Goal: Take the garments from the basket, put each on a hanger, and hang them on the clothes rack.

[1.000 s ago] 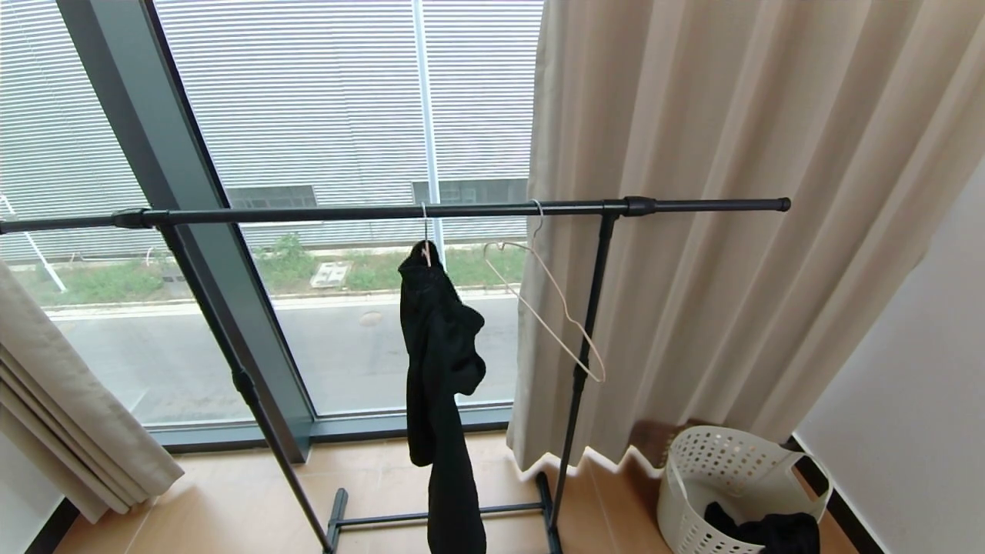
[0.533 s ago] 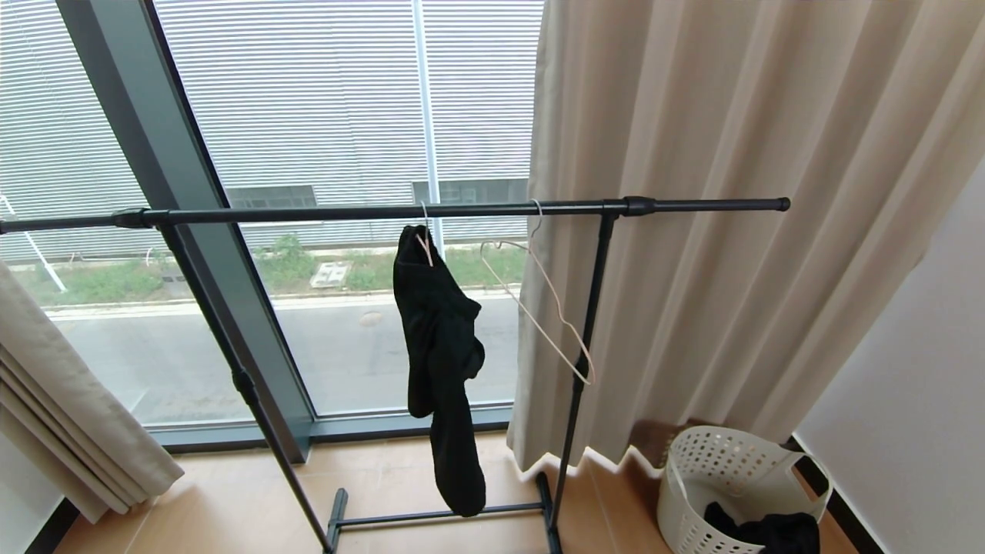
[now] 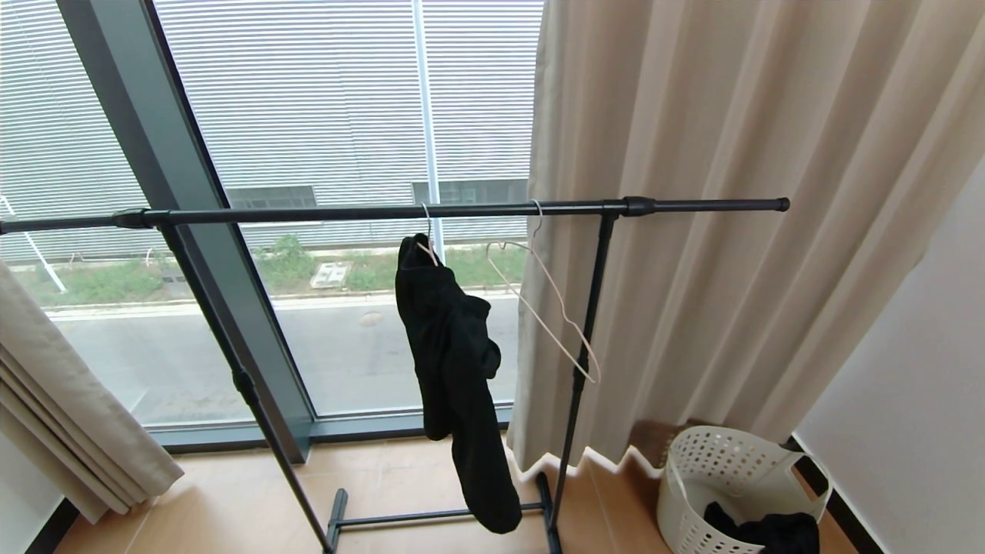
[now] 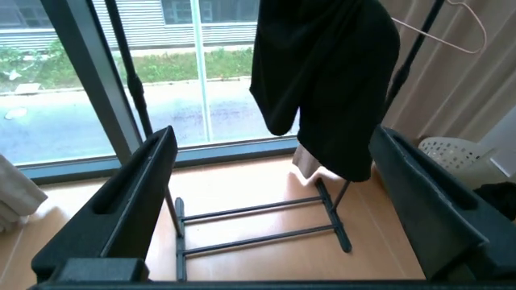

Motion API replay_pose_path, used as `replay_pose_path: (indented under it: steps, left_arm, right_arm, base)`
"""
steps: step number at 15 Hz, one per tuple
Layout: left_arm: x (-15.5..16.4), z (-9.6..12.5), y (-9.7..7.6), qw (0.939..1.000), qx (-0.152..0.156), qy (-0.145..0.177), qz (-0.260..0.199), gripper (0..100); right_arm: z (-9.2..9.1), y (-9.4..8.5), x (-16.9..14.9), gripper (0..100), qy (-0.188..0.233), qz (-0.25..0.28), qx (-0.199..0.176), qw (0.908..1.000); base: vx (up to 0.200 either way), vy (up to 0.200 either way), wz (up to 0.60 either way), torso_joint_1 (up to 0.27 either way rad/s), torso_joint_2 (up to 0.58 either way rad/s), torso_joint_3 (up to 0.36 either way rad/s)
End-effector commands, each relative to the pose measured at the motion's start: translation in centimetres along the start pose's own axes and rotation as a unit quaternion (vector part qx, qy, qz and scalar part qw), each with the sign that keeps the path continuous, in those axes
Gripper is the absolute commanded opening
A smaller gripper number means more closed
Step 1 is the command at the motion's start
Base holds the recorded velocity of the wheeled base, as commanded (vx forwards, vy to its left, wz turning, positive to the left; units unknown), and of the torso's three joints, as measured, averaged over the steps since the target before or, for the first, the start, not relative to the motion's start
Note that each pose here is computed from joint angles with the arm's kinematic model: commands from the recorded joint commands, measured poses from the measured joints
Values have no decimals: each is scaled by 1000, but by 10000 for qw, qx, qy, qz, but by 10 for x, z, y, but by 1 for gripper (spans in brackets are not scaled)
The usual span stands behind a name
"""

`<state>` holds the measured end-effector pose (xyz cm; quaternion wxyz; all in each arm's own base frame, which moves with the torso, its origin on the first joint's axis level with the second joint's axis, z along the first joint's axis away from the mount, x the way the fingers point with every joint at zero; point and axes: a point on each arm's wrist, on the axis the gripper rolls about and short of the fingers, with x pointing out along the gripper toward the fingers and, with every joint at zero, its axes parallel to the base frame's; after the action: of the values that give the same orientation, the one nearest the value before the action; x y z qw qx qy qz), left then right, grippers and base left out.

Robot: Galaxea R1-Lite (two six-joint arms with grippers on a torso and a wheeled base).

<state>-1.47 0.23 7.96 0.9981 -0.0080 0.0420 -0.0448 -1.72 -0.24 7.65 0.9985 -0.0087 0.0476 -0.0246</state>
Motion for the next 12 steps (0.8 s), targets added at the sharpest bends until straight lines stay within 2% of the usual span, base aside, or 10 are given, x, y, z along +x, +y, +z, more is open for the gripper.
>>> replay_pose_path:
  steps: [1, 3, 5, 7, 9, 10, 12]
  left_arm:
    - [0, -1, 0, 10000, 24, -19, 92, 100]
    - [0, -1, 0, 9998, 23, -21, 207, 100]
    - [1, 0, -2, 9974, 53, 46, 719, 100]
    - [-1, -1, -3, 9965, 52, -77, 833, 100]
    - [-3, -2, -3, 9973, 49, -185, 710, 100]
    - [-5, -2, -3, 9988, 87, -304, 365, 100]
    - [-5, -2, -4, 9994, 76, -324, 19, 100]
  right_arm:
    - [-2, 0, -5, 100, -356, -177, 38, 9992]
    - [-1, 0, -5, 100, -364, -200, 47, 9991]
    - [-2, 0, -5, 100, -356, -162, 30, 9992]
    - [-1, 0, -5, 100, -364, -154, 38, 9992]
    - [-2, 0, -5, 100, -364, -146, 37, 9992]
    - [-2, 0, -5, 100, -364, -146, 37, 9992]
    - [-2, 0, -5, 100, -387, -147, 39, 9991]
  base:
    - [0, 0, 0, 0, 0, 0]
    - [0, 0, 0, 0, 0, 0]
    - [0, 0, 0, 0, 0, 0]
    - [0, 0, 0, 0, 0, 0]
    - [0, 0, 0, 0, 0, 0]
    - [0, 0, 0, 0, 0, 0]
    - [0, 0, 0, 0, 0, 0]
